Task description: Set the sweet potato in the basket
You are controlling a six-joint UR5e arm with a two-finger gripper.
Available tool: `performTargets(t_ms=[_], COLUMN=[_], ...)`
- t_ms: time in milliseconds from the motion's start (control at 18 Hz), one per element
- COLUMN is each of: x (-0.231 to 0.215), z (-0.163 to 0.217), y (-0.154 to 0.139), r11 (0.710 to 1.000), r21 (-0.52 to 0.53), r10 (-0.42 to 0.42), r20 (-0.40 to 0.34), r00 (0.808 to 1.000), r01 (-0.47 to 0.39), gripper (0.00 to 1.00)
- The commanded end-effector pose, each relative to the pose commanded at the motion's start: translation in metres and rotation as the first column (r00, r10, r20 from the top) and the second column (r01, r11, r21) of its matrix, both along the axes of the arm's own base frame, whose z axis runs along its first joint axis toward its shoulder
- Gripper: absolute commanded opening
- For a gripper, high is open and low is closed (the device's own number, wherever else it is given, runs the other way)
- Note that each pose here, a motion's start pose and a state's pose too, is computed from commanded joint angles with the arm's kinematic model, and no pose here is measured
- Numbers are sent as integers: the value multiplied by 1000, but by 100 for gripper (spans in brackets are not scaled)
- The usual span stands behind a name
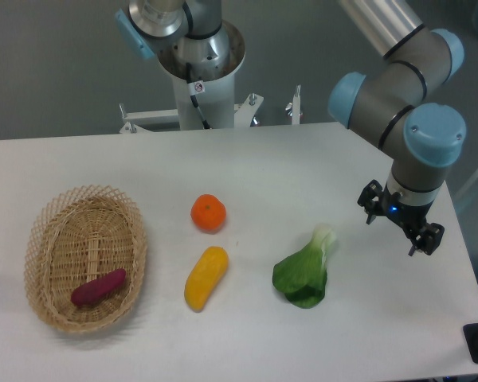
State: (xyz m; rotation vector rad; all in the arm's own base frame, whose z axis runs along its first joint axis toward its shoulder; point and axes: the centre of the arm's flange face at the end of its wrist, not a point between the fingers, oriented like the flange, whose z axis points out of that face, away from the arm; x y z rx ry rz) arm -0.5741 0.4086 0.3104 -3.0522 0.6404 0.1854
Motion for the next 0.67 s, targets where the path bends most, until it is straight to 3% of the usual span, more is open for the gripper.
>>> performTargets(t_ms=[667], x=[0], z=[-5], y=[-2], r11=[1000], r21=[1], r10=[3], r20=[1], r00=[1000], r01=[-3], gripper=[100])
